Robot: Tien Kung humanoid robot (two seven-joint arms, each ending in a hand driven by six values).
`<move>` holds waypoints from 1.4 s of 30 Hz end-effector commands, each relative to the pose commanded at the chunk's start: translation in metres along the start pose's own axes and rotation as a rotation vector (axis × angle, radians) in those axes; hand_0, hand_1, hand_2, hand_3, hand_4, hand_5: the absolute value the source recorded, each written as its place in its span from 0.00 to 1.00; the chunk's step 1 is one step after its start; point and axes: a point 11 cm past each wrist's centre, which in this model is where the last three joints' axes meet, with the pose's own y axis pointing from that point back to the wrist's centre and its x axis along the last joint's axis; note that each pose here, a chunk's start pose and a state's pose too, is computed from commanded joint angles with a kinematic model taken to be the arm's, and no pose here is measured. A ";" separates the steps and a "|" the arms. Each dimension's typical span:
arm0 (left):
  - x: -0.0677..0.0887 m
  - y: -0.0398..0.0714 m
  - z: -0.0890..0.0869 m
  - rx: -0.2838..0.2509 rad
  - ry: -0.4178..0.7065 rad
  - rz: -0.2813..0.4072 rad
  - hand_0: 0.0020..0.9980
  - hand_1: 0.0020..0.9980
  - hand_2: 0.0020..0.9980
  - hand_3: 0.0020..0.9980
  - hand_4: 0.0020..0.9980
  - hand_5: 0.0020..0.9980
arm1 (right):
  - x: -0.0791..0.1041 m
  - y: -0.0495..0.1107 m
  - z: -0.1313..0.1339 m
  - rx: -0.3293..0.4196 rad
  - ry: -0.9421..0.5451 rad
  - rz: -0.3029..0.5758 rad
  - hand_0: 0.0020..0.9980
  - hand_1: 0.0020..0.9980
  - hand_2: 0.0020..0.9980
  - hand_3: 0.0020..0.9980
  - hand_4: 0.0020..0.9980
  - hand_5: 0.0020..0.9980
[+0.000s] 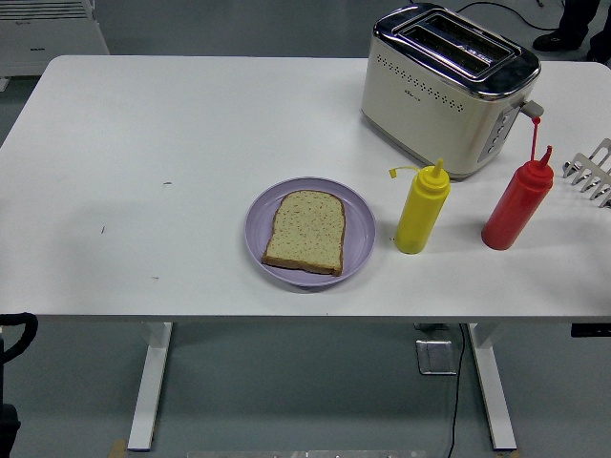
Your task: Pick up the cup,pour liquid into bread,place the cup on the desk
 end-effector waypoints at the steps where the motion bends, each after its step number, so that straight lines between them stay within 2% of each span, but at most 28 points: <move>1: 0.000 0.000 0.000 0.000 0.000 0.000 0.75 0.77 0.77 0.67 0.64 1.00 | -0.002 0.000 0.000 -0.002 0.002 -0.005 0.98 0.93 0.99 1.00 0.95 0.36; 10: 0.000 0.000 0.000 -0.001 0.002 0.000 0.75 0.76 0.77 0.67 0.64 1.00 | -0.031 -0.005 0.009 -0.021 -0.007 -0.059 0.98 0.93 0.99 1.00 0.95 0.34; 27: 0.001 0.000 0.000 0.000 0.001 0.004 0.75 0.76 0.77 0.67 0.64 1.00 | -0.077 -0.032 0.013 -0.031 -0.030 -0.130 0.96 0.91 0.97 1.00 0.94 0.33; 39: 0.002 0.002 -0.002 0.005 -0.002 0.006 0.75 0.76 0.77 0.67 0.63 1.00 | -0.093 -0.045 0.010 -0.022 -0.041 -0.135 0.95 0.90 0.95 1.00 0.93 0.32; 40: 0.002 0.002 -0.002 0.006 -0.002 0.006 0.75 0.76 0.77 0.67 0.63 1.00 | -0.095 -0.046 0.010 -0.024 -0.045 -0.132 0.91 0.85 0.89 0.98 0.93 0.32; 42: 0.003 0.002 -0.002 0.007 -0.003 0.007 0.75 0.76 0.77 0.67 0.63 1.00 | -0.097 -0.046 0.011 -0.030 -0.053 -0.129 0.91 0.85 0.89 0.98 0.93 0.32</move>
